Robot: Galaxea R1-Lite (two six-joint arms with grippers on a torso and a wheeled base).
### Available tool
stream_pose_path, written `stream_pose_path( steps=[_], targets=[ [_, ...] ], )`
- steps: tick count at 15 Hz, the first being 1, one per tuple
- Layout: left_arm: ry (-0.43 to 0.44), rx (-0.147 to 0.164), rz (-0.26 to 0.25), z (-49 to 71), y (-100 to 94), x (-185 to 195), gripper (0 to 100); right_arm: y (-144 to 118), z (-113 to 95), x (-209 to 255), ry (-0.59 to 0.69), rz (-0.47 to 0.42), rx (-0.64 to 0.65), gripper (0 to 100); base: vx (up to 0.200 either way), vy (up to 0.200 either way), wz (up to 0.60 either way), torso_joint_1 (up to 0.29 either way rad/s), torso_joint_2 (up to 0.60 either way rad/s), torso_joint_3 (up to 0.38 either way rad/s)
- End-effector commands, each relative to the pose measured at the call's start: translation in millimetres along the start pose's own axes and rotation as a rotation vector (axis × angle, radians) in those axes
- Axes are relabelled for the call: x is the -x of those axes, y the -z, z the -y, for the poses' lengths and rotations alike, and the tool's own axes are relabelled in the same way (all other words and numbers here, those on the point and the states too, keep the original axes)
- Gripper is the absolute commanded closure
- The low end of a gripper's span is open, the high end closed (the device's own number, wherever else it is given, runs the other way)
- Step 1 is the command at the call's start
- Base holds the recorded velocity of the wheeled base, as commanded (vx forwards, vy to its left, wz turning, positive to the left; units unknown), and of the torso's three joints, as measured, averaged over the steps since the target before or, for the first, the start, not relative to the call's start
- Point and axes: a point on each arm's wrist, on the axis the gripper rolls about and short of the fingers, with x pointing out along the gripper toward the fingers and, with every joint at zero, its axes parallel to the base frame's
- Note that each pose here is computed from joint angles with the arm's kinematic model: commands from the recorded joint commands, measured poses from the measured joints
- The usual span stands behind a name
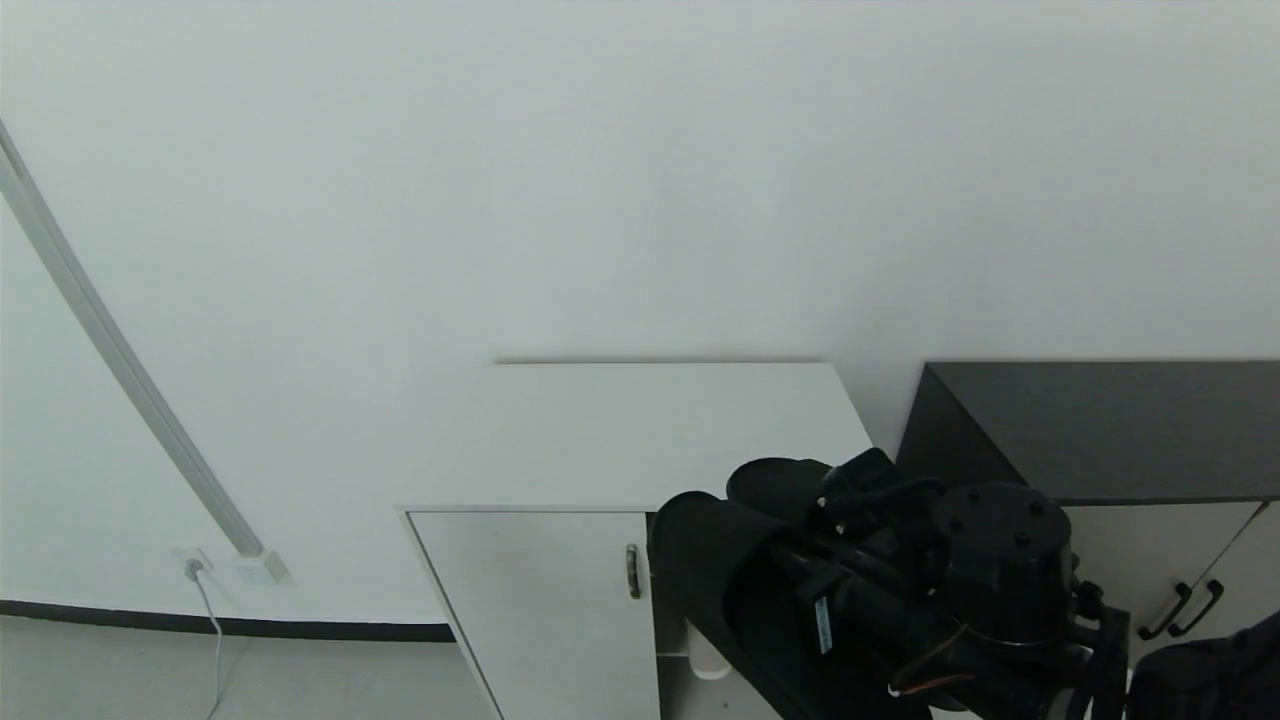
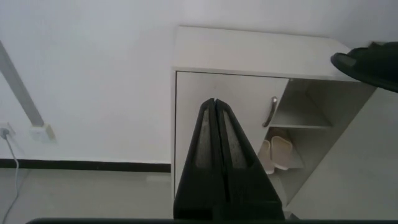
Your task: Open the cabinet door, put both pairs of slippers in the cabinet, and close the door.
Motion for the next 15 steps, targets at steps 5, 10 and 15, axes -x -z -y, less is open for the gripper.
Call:
stream_pose_path(
  steps=[5,10,15],
  targets=[
    [0.000,0.000,0.000,0.0,0.1,0.0,100,4.7,-12.0,25.0,-0.062,-0.011,0.018,100,0.000,0.000,0.00,0.000,0.00,0.000],
    [0.000,0.002,0.000,0.0,0.1,0.0,100,9.6,-12.4,22.1,-0.061,-0.031,0.020,100,0.000,0.000,0.00,-0.074,0.16,0.092],
    [-0.001,0.003,0.002,0.0,-0.3,0.1,100,12.9,-12.0,21.4,-0.059,-0.045,0.017,100,0.000,0.000,0.00,-0.153,0.35,0.193]
  ],
)
